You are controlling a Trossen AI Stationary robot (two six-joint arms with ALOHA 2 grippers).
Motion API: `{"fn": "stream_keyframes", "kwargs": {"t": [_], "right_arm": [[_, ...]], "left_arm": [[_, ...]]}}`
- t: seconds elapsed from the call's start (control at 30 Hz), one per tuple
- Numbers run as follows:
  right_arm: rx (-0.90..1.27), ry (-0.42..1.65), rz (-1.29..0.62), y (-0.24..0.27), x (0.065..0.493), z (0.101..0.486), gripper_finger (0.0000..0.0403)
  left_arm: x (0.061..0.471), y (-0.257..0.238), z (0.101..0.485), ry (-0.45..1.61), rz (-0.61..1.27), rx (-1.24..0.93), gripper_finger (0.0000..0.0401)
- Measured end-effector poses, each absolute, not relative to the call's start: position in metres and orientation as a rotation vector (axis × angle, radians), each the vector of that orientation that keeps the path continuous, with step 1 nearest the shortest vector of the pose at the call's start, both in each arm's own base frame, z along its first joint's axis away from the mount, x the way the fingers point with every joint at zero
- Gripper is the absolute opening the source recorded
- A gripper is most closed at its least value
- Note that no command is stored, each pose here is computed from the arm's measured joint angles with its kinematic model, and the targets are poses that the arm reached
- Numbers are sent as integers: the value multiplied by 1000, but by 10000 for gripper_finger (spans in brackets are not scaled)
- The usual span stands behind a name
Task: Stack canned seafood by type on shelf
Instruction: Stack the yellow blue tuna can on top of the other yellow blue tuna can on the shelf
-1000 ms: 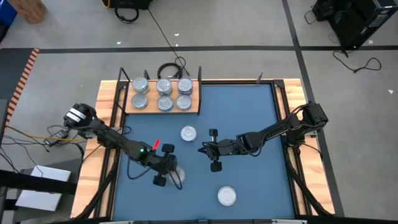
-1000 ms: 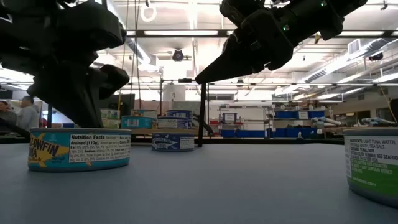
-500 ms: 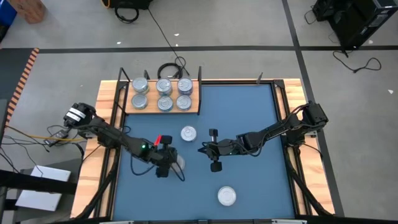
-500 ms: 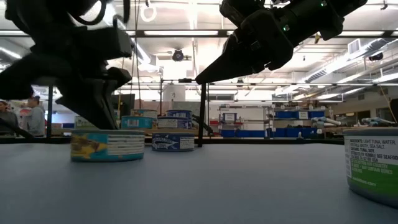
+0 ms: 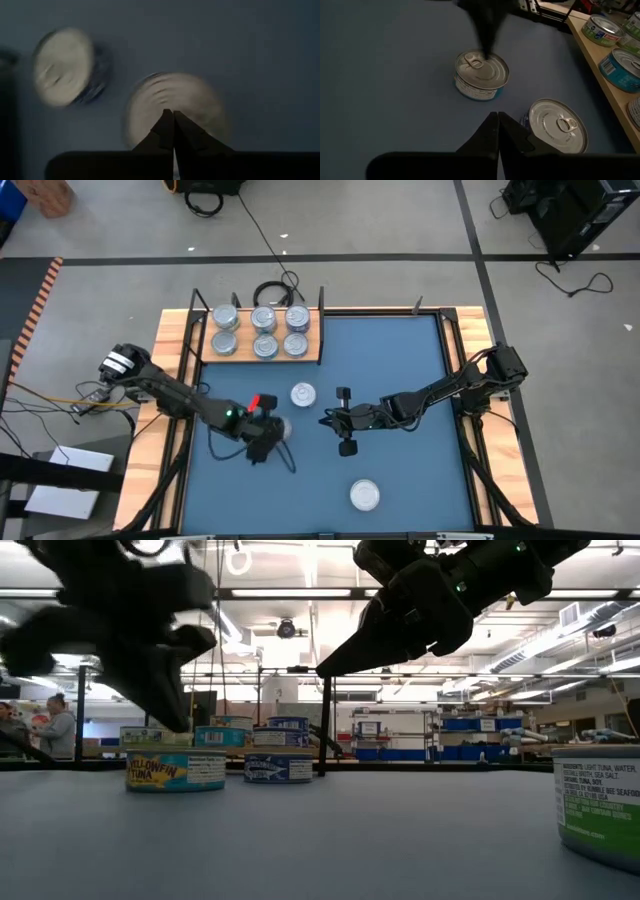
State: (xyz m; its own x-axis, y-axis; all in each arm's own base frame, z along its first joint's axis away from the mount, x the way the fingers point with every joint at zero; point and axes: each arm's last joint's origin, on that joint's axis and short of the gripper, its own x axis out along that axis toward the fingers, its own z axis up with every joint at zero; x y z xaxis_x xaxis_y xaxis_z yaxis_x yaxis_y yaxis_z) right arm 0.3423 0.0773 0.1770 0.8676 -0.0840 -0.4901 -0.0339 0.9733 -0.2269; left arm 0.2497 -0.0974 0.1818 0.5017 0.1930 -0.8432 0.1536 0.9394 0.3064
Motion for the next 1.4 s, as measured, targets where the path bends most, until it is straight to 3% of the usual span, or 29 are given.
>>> {"fn": "stream_keyframes", "kwargs": {"t": [0.23,0.47,0.67,0.83,1.07,1.4], "right_arm": [[-233,525,-26,77,342,177,15],[-233,525,-26,77,342,177,14],[-233,525,-26,77,342,177,14],[-234,525,-26,77,342,177,13],[-234,525,-26,77,342,177,13],[-236,524,-26,77,342,177,14]], "left_arm": [[249,-126,176,988,-118,420,40],[252,-132,153,1052,-62,448,91],[253,-132,149,1052,-10,481,105],[253,-131,148,1056,29,425,89],[251,-130,148,1070,61,414,10],[258,-134,174,1158,44,476,2]]}}
